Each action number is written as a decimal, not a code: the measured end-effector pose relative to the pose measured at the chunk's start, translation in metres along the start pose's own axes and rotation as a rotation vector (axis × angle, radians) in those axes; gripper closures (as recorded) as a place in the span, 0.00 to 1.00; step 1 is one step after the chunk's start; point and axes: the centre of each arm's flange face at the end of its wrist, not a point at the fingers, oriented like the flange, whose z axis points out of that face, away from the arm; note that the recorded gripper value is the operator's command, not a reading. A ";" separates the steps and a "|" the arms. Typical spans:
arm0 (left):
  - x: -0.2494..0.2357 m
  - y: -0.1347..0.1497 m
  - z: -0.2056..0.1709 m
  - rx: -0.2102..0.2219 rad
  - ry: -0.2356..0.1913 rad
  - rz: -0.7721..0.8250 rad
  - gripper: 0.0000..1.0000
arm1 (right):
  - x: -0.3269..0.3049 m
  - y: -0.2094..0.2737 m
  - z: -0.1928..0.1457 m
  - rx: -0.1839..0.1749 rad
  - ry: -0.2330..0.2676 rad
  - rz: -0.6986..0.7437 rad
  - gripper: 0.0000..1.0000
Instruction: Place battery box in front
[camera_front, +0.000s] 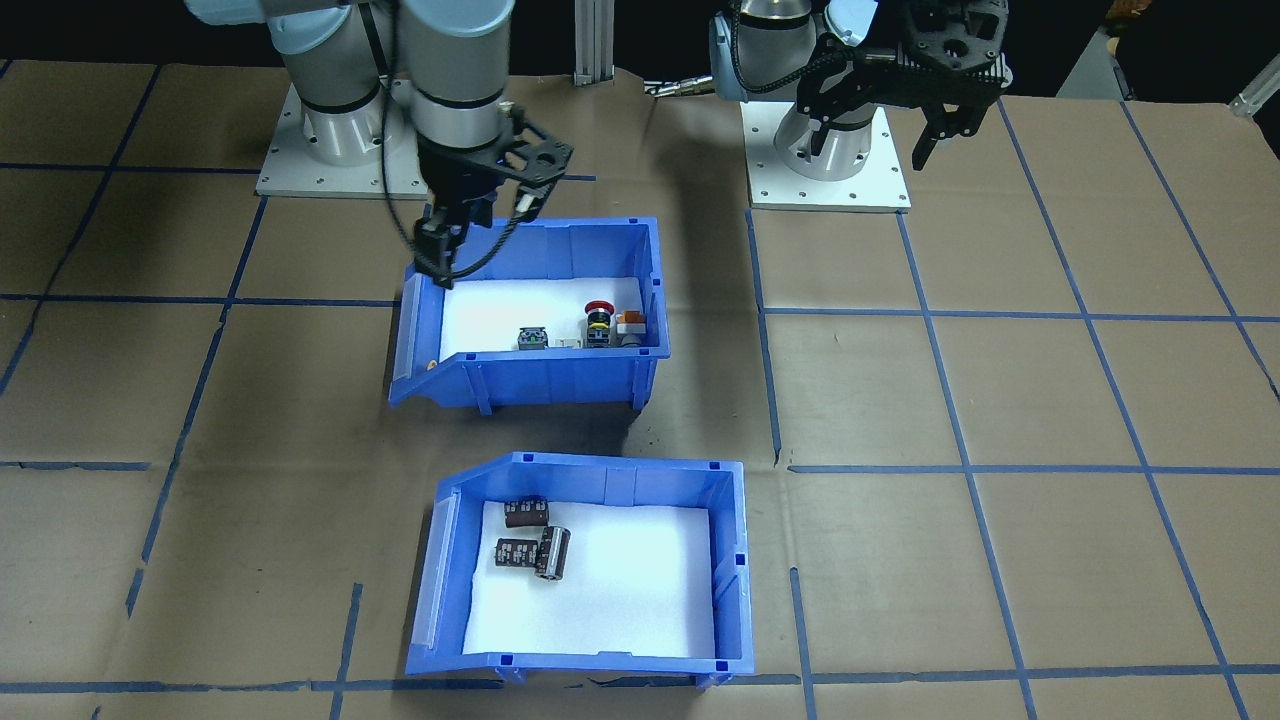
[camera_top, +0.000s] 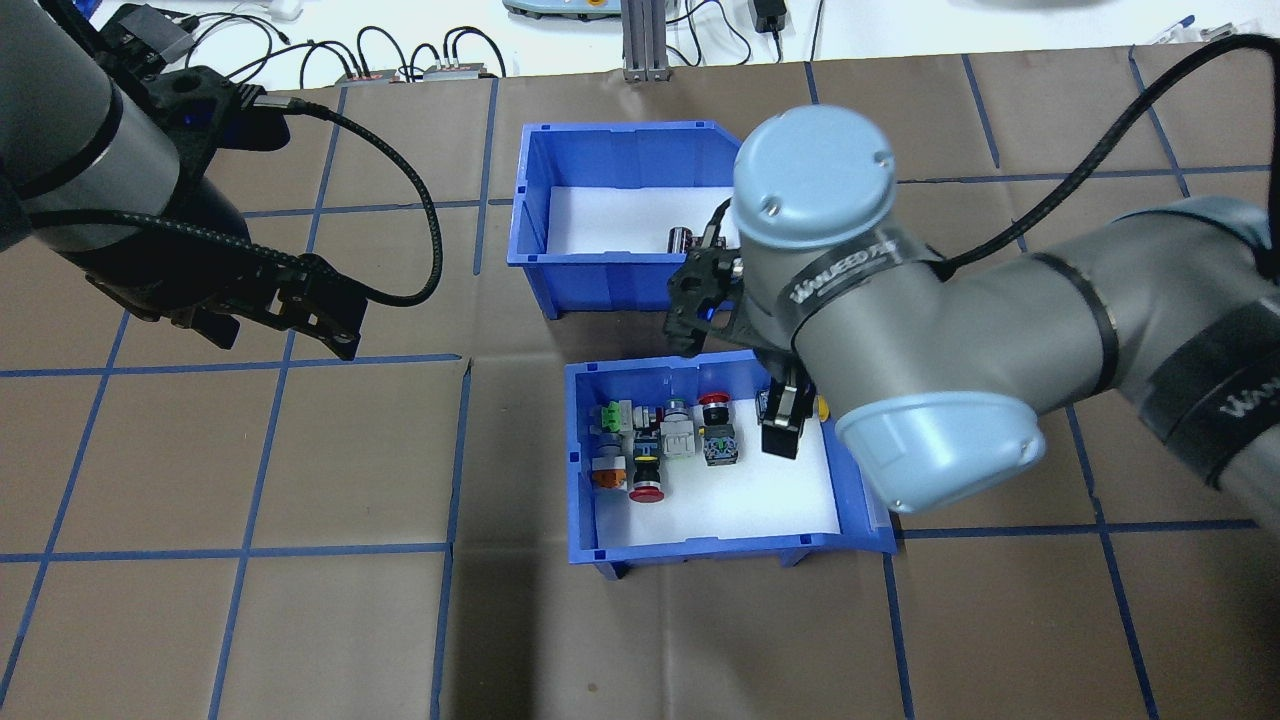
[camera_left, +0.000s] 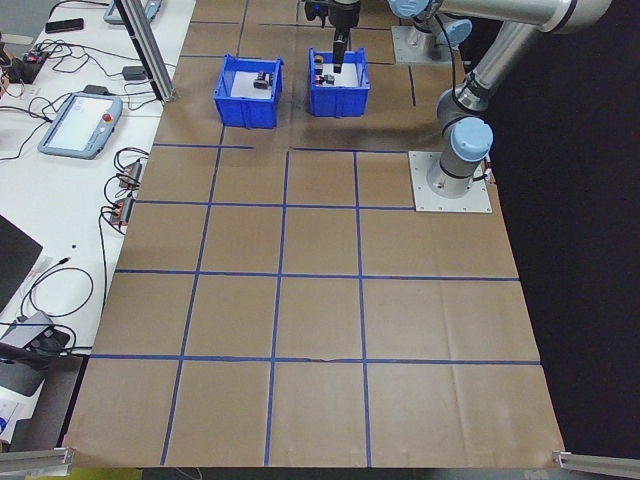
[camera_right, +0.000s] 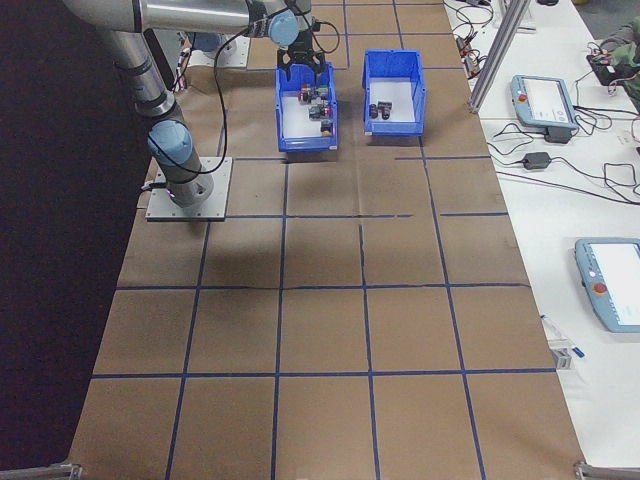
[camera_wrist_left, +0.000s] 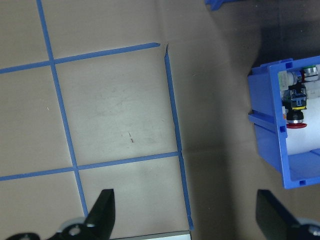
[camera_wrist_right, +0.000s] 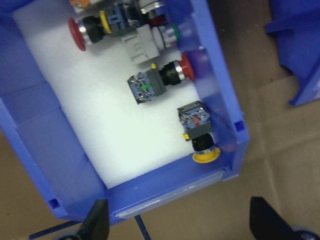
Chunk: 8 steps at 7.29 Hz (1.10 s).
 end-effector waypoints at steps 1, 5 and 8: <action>0.000 -0.001 0.002 -0.006 0.001 -0.001 0.01 | 0.028 0.015 -0.009 0.023 -0.014 0.105 0.00; 0.002 0.009 0.015 -0.015 0.007 -0.002 0.01 | 0.105 0.076 -0.038 0.054 -0.058 0.765 0.00; 0.000 0.010 0.015 -0.014 0.009 -0.007 0.01 | 0.128 0.089 -0.071 0.014 -0.082 1.154 0.00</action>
